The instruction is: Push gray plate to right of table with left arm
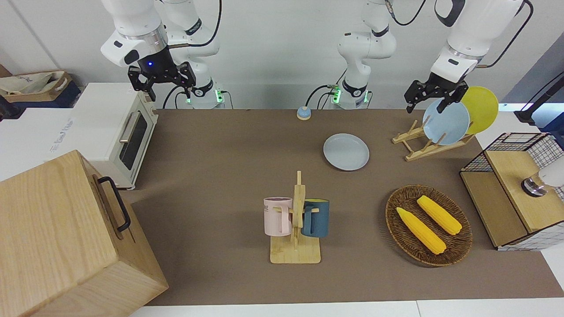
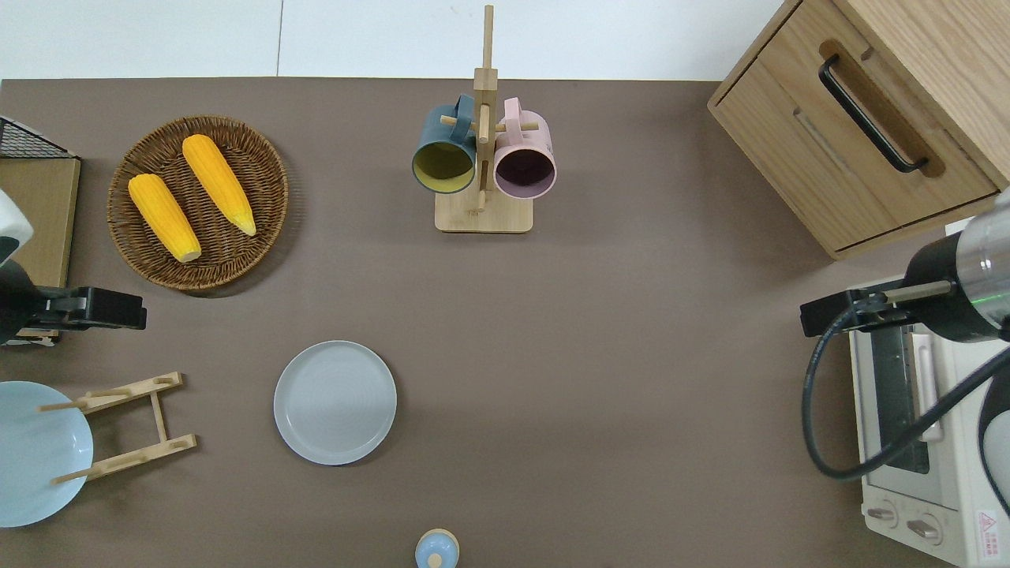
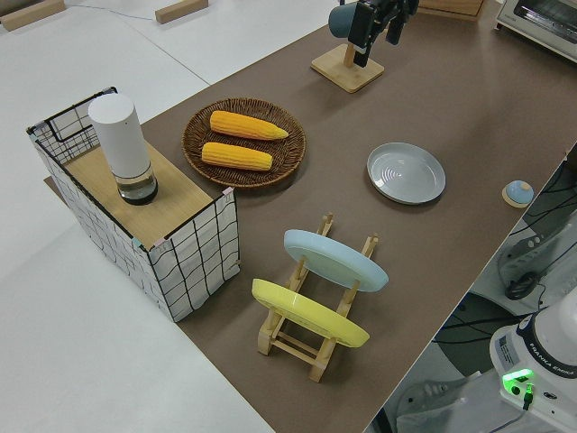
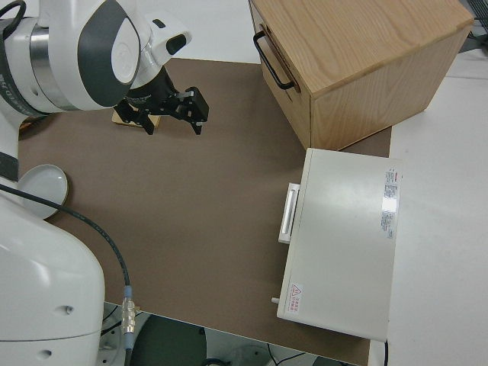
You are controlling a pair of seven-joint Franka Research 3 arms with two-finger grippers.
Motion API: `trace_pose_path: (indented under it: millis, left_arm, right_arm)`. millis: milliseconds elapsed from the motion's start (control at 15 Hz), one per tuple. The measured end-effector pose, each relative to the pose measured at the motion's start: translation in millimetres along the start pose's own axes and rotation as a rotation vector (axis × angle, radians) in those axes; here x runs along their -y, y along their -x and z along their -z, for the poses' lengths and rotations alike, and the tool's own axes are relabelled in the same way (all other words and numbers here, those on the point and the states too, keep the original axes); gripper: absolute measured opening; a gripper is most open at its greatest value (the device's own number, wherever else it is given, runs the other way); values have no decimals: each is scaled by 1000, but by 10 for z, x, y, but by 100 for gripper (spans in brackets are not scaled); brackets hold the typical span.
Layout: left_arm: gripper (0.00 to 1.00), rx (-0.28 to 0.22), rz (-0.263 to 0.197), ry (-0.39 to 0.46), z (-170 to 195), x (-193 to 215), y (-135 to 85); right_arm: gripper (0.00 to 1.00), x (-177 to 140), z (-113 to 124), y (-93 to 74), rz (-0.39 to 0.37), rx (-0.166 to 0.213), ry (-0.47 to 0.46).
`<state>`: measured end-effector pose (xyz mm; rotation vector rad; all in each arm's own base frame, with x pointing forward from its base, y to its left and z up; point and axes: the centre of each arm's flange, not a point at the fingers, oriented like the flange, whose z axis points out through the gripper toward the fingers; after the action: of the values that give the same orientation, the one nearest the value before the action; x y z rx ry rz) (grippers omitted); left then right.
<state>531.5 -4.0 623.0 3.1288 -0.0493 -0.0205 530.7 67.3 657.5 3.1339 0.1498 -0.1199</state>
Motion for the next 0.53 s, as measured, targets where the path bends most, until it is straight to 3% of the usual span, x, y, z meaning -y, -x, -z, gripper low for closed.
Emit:
trace_pose_path:
  millis: [533]
  left_arm:
    - [100, 48, -3, 0, -74, -21, 24]
  right_arm:
    - [99, 0, 0, 0, 0, 0, 0]
